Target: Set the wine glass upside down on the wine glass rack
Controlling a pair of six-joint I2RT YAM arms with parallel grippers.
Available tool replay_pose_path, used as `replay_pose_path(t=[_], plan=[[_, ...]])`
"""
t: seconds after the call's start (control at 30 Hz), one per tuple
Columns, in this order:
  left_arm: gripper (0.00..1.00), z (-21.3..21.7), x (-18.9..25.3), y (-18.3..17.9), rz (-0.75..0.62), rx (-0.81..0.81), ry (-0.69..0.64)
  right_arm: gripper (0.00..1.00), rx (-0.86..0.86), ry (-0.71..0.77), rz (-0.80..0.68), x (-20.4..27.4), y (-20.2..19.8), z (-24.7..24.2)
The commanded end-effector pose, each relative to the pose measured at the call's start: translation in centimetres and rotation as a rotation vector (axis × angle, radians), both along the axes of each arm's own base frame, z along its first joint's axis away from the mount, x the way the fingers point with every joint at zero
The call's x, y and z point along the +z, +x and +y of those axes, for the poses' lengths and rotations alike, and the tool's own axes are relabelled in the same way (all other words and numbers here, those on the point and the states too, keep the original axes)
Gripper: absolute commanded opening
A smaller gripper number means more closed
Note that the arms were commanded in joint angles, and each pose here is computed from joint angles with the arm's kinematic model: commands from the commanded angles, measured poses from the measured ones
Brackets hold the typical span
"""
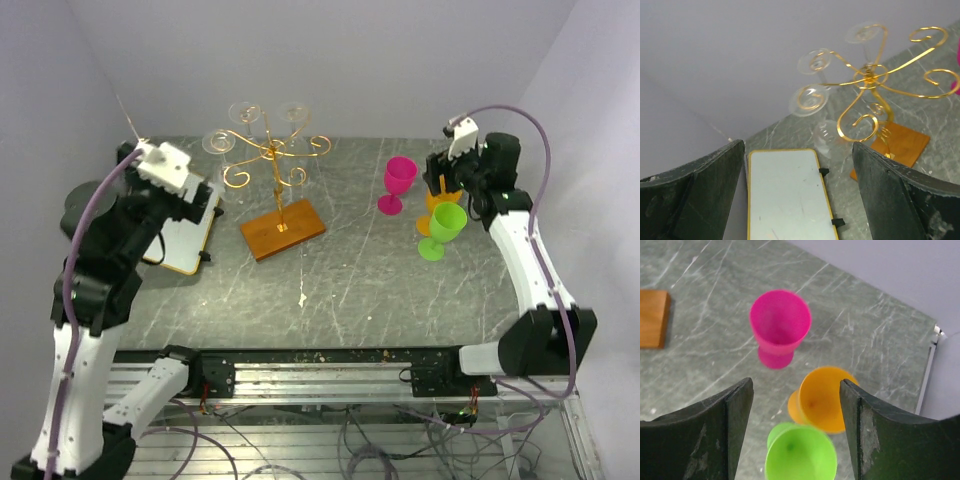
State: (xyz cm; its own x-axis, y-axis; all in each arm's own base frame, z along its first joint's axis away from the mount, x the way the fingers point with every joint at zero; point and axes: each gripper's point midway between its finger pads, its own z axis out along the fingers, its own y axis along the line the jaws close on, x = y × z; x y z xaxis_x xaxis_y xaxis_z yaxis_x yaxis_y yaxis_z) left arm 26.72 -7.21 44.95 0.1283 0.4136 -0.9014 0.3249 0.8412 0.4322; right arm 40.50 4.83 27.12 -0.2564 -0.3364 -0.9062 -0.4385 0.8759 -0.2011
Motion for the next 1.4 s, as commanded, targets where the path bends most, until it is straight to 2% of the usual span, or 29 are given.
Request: replay_pose_path(t=[0.0, 0.13, 0.27, 0.5, 0.8, 1.13, 1.37], plan=[[0.99, 2.4, 0.2, -1.7, -0.023, 0.081, -0.179, 0.68, -0.098, 0.020, 0.049, 0.1, 4.1, -0.1], [0.98, 4.2, -1.1, -2.9, -0.003, 0.152, -0.182, 0.59, -0.144, -0.021, 0.120, -1.9, 6.8, 0.6], [0.98, 4.6, -2.7, -3.4, 0.041, 0.169, -0.160, 0.56, -0.194, -0.076, 0.171, -4.2, 9.1, 1.1], [0.97, 4.8, -4.1, -3.0, 0.066, 0.178, -0.149, 0.47, -0.233, -0.122, 0.260, -8.1, 11.1, 1.0], [0.97, 4.0, -4.1, -3.1, 0.069, 0.133, -0.147, 0.36, -0.218, -0.135, 0.311, -10.8, 11.2, 1.2], [0.98, 4.7, -5.5, -2.9, 0.081, 0.158, -0.085, 0.19, -0.203, -0.124, 0.319, -11.0, 11.3, 1.6], [0.99, 4.6, -5.6, -2.5, 0.104, 0.167, -0.121, 0.09, -0.192, -0.118, 0.290, -10.0, 11.2, 1.7]])
